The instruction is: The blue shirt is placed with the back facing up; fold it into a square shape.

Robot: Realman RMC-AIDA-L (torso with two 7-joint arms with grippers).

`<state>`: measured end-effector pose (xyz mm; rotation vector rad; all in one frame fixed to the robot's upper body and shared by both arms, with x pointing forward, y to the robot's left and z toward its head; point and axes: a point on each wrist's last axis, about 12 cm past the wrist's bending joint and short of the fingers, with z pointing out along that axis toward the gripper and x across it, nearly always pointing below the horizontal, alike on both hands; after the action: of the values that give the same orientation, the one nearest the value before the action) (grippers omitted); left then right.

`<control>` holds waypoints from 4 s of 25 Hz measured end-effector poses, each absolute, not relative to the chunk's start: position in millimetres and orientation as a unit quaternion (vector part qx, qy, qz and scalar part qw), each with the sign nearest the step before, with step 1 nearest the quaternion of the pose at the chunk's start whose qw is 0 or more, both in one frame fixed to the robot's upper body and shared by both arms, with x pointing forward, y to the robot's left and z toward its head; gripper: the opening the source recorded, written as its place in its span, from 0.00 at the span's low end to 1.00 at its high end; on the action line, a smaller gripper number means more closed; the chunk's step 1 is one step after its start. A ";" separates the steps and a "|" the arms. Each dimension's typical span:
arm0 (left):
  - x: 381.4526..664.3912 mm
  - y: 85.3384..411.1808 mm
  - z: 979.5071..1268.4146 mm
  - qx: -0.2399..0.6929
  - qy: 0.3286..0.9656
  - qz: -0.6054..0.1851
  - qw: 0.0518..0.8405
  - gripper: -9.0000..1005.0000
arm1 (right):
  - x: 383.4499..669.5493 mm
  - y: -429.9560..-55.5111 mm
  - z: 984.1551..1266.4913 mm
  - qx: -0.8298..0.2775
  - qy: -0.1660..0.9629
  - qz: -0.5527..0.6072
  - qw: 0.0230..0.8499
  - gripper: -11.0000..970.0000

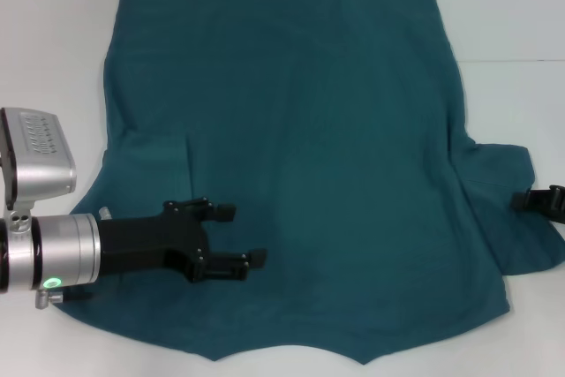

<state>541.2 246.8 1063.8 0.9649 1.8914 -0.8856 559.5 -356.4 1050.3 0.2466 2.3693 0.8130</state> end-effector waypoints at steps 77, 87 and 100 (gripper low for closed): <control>549.8 249.1 1064.0 0.350 0.770 -0.339 0.411 0.89 | 636.6 -281.3 1103.5 -0.046 0.895 0.299 0.328 0.56; 550.8 247.1 1064.0 0.352 0.770 -0.339 0.410 0.89 | 615.6 -313.0 1091.0 0.000 0.909 0.301 0.290 0.70; 551.7 247.6 1064.6 0.348 0.770 -0.339 0.413 0.88 | 606.1 -315.1 1088.2 -0.011 0.908 0.316 0.275 0.71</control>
<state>551.7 247.6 1064.6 0.8748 1.9369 -0.8516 606.1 -315.1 1088.2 -0.0283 2.4415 0.8492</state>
